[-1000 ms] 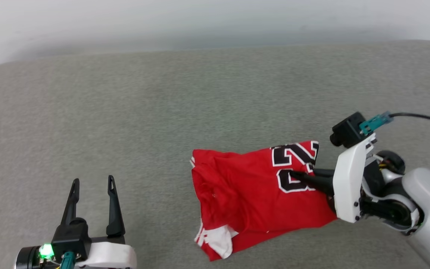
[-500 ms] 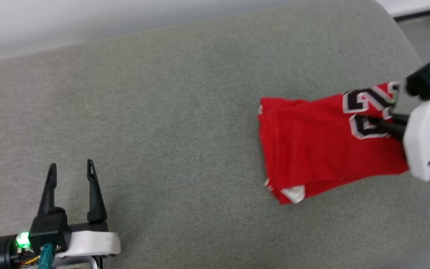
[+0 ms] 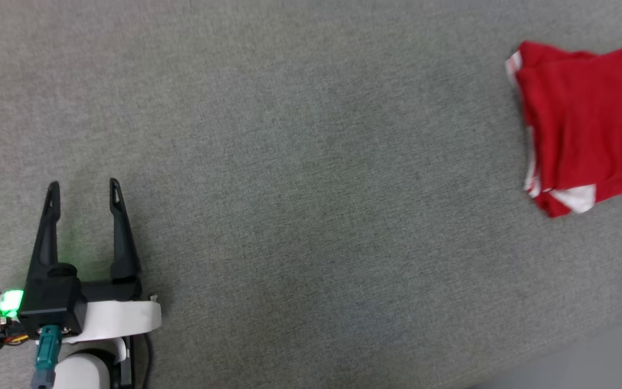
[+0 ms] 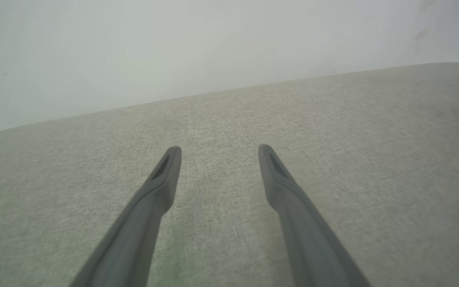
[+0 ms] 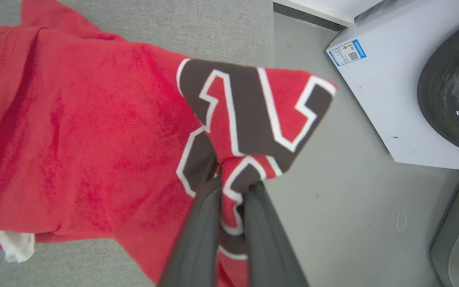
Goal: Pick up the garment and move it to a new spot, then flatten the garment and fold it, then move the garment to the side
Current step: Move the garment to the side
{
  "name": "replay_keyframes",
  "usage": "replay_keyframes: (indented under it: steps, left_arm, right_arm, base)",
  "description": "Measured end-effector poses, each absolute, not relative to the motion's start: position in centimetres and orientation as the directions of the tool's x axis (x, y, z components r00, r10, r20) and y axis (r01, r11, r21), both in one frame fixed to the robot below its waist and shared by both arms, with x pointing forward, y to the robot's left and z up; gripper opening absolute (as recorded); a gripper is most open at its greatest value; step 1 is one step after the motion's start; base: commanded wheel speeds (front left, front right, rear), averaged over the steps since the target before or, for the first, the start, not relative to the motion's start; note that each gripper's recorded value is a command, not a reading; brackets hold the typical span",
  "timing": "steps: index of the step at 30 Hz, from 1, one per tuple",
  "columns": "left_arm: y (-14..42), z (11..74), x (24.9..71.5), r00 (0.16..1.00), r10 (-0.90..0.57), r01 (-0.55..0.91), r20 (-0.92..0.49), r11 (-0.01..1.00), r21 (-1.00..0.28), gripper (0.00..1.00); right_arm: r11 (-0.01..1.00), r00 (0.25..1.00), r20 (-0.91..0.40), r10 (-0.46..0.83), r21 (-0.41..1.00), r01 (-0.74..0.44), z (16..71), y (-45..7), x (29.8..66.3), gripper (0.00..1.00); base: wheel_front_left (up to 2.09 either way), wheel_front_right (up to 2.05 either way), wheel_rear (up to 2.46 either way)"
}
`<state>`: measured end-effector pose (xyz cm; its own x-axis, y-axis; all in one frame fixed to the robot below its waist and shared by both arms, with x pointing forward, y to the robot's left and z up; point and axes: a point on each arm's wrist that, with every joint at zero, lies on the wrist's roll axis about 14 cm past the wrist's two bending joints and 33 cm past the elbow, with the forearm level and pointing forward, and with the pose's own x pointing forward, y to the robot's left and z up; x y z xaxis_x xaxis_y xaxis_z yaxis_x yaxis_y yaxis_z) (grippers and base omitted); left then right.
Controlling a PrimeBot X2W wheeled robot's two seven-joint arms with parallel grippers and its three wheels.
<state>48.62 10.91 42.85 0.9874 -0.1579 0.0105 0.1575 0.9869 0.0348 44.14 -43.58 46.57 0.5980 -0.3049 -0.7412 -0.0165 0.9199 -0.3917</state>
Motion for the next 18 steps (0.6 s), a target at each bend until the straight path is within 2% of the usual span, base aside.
replay_keyframes:
  steps: [4,8,9,10,11,14,18]
  left_arm:
    - [11.1,41.6,49.3,0.988,-0.155,0.155,-0.003,0.987,0.038,1.0]
    - [11.2,41.2,49.6,0.988,-0.153,0.153,-0.006,0.988,0.036,1.0]
    - [11.2,41.4,49.6,0.989,-0.15,0.15,-0.003,0.988,0.034,1.0]
    - [11.3,41.5,49.6,0.989,-0.145,0.145,0.0,0.989,0.035,1.0]
    - [11.3,41.5,49.6,0.989,-0.145,0.145,0.0,0.989,0.035,1.0]
    - [11.5,42.6,49.1,0.991,-0.133,0.132,0.012,0.991,0.031,1.0]
    - [11.8,44.1,47.9,0.993,-0.116,0.116,0.024,0.993,0.03,1.0]
  right_arm:
    - [0.903,0.58,-0.723,-0.376,-0.427,0.053,46.1,-46.1,45.0,0.0]
    - [0.912,0.569,-0.73,-0.377,-0.401,0.089,44.3,-46.0,45.5,0.0]
    - [0.911,0.578,-0.722,-0.379,-0.4,0.098,44.1,-46.0,45.6,0.09]
    - [0.908,0.588,-0.711,-0.386,-0.407,0.103,44.3,-46.1,45.7,1.0]
    - [0.908,0.588,-0.711,-0.386,-0.407,0.103,44.3,-46.1,45.7,1.0]
    - [0.875,0.666,-0.616,-0.421,-0.47,0.119,46.9,-47.0,46.5,1.0]
    - [0.858,0.805,-0.444,-0.394,-0.493,0.148,51.3,-46.3,48.2,1.0]
  base:
    - [0.0,0.0,0.0]
    - [0.0,0.0,0.0]
    - [0.0,0.0,0.0]
    - [0.0,0.0,0.0]
    - [0.0,0.0,0.0]
    - [0.0,0.0,0.0]
    - [0.0,0.0,0.0]
